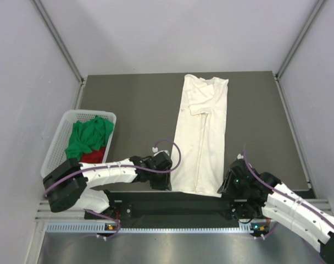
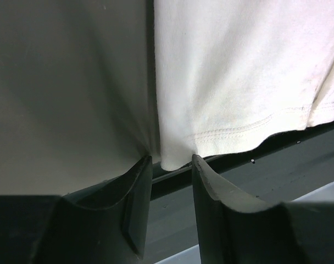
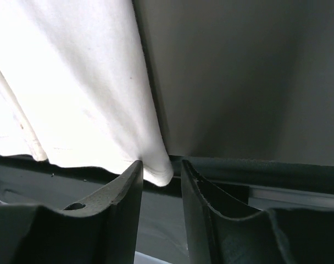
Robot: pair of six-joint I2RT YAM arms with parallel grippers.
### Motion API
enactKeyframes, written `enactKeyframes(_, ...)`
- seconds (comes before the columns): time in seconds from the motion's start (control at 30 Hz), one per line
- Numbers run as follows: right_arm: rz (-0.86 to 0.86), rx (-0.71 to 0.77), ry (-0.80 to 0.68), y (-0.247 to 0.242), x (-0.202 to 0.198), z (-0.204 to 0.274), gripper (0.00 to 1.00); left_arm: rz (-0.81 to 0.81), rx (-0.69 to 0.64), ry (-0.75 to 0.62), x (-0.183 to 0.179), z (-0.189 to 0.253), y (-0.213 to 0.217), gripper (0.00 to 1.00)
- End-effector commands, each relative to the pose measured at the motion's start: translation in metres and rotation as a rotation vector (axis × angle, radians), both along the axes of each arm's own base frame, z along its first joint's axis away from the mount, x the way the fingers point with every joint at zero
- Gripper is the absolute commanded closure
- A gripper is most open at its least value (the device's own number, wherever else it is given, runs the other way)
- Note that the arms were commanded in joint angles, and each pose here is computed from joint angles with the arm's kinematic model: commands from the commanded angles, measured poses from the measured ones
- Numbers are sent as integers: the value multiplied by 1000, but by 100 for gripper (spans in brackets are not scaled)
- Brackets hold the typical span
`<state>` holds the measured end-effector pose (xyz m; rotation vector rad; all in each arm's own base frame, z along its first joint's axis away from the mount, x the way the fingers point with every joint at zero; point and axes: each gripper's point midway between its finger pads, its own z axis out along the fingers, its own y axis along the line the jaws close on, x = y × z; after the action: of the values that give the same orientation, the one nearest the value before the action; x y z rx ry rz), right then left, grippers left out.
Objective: Fold and stack the t-shirts
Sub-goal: Fold the tshirt
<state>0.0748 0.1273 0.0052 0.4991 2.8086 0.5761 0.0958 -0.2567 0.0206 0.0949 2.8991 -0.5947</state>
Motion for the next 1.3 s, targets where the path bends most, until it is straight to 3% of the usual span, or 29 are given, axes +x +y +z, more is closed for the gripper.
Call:
enactKeyframes(0.0,5,39,-37,9,6,4,67,11,-45,-27,4,5,-7,61)
enactKeyframes(0.17,-3,41,-38,8,5,1,72,13,-51,-23,3,2,-8,65)
enactKeyframes(0.27,-6,45,-40,7,4,0,80,13,-48,-21,3,2,-8,71)
enactKeyframes(0.4,-14,32,-39,3,2,3,100,15,-56,-19,2,5,-7,92)
enactKeyframes(0.43,-12,36,-48,4,4,7,100,17,-61,-19,2,6,-8,100)
enactKeyframes(0.77,4,130,-140,18,16,42,100,8,-125,-18,6,26,-24,100)
enactKeyframes(0.97,33,124,-122,25,17,45,100,6,-106,25,5,20,-24,100)
enactKeyframes(1.27,93,-52,-214,20,54,65,100,31,-97,7,53,32,-32,100)
